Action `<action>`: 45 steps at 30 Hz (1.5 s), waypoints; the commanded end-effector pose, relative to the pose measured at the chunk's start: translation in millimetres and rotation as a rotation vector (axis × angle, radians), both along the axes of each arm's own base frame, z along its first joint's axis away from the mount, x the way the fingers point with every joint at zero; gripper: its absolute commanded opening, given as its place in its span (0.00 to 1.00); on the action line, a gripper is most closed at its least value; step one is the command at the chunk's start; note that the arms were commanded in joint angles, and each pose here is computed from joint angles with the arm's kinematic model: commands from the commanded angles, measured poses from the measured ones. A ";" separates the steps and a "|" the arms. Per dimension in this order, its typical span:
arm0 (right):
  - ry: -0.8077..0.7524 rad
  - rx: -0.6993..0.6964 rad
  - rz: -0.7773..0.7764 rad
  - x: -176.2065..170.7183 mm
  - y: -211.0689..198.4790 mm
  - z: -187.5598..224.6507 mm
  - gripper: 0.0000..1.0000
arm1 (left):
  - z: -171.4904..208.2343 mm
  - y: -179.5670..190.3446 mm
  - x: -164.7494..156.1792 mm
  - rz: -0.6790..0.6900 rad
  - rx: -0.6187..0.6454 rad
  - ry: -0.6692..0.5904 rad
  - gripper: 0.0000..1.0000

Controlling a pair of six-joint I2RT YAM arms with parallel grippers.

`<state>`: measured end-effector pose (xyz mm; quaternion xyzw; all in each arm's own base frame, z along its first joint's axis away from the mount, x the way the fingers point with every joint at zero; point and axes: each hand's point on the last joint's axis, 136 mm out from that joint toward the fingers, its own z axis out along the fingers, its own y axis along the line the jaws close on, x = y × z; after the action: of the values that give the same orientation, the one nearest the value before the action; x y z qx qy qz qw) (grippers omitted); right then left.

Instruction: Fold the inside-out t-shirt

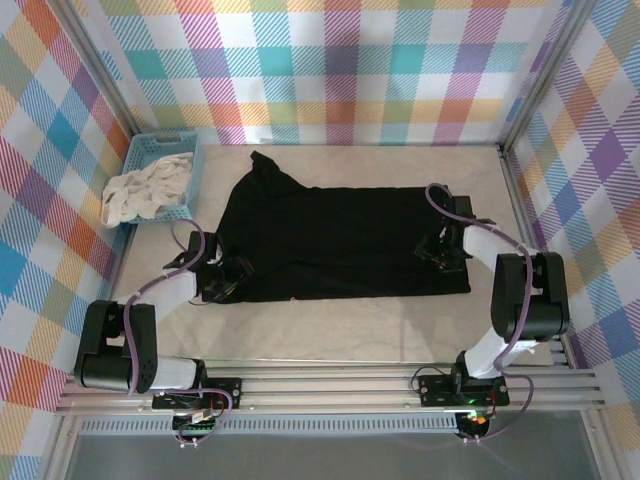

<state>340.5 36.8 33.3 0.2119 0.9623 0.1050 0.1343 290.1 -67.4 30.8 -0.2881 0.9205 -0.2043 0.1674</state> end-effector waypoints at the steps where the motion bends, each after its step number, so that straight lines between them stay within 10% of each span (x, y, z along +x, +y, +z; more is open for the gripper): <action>1: 0.002 -0.033 -0.025 12.5 -5.7 -1.4 0.52 | -17.4 4.0 -15.7 -0.013 0.027 0.088 0.61; 12: -0.173 0.090 0.027 78.7 18.6 27.7 0.37 | -18.4 3.3 -16.1 -0.026 0.028 0.090 0.61; 24: 0.034 -0.055 -0.147 -0.1 -64.1 4.3 0.43 | -11.4 1.5 -11.4 -0.040 0.024 0.066 0.61; 45: 0.023 0.008 -0.141 20.9 -58.8 -0.1 0.39 | -12.1 2.2 -11.8 -0.049 0.033 0.067 0.61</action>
<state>351.8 -26.1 23.7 0.2918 0.9452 0.0849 0.1194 292.8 -69.2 30.7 -0.2667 0.9270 -0.2037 0.1676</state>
